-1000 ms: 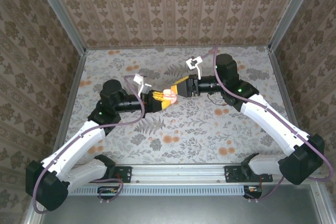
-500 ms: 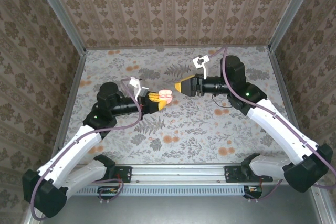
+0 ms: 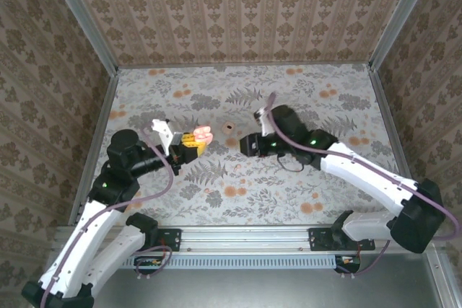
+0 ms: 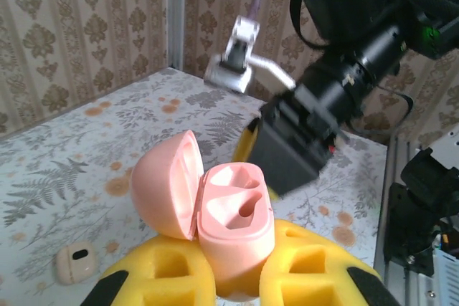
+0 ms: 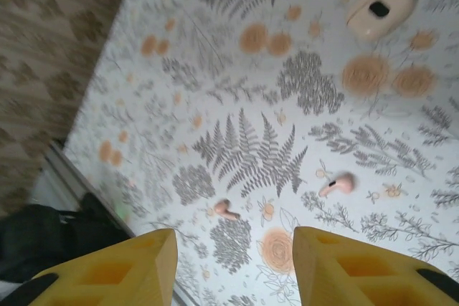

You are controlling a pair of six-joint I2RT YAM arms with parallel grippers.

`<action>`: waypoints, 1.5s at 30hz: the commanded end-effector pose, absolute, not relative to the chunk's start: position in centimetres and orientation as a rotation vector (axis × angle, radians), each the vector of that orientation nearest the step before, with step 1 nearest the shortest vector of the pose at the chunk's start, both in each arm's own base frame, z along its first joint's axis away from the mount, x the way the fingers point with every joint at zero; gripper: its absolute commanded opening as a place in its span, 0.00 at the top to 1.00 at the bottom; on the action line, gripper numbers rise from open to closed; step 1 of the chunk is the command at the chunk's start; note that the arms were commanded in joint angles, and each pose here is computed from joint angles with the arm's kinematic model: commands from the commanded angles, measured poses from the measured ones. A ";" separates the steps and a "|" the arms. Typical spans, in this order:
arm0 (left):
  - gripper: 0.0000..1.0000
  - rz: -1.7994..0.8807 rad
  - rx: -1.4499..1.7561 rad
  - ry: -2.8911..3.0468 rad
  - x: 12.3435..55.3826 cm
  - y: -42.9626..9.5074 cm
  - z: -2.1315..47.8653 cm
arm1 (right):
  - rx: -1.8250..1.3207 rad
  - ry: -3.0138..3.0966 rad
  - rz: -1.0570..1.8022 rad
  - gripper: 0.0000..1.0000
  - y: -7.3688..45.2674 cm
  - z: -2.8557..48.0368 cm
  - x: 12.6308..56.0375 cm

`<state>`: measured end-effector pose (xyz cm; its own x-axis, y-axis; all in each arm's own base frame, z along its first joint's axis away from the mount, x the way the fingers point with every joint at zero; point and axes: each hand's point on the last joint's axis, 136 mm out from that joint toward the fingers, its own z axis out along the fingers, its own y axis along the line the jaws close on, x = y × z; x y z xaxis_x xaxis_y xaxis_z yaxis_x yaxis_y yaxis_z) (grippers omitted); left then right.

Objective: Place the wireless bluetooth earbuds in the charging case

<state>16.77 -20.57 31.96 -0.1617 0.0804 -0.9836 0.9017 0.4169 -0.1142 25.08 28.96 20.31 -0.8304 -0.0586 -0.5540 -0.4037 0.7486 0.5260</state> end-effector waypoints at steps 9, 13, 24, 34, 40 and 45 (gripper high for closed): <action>1.00 -0.726 0.816 1.549 15.7 -17.2 34.3 | -0.745 2.546 0.384 0.60 37.1 9.5 21.1; 1.00 -0.686 0.795 1.541 15.2 -16.3 34.9 | -0.807 2.571 0.328 0.61 39.1 7.2 20.7; 1.00 -0.614 0.721 1.545 15.6 -14.7 35.4 | -0.925 2.618 0.173 0.66 41.4 4.4 19.9; 1.00 -0.607 0.721 1.539 15.6 -14.7 35.5 | -0.974 2.609 0.024 0.68 41.5 3.4 20.0; 1.00 -0.615 0.717 1.537 15.7 -14.8 35.4 | -1.020 2.590 -0.061 0.68 41.7 2.9 20.0; 1.00 -0.626 0.721 1.536 15.8 -15.0 35.3 | -1.033 2.580 -0.095 0.68 41.9 2.5 20.1</action>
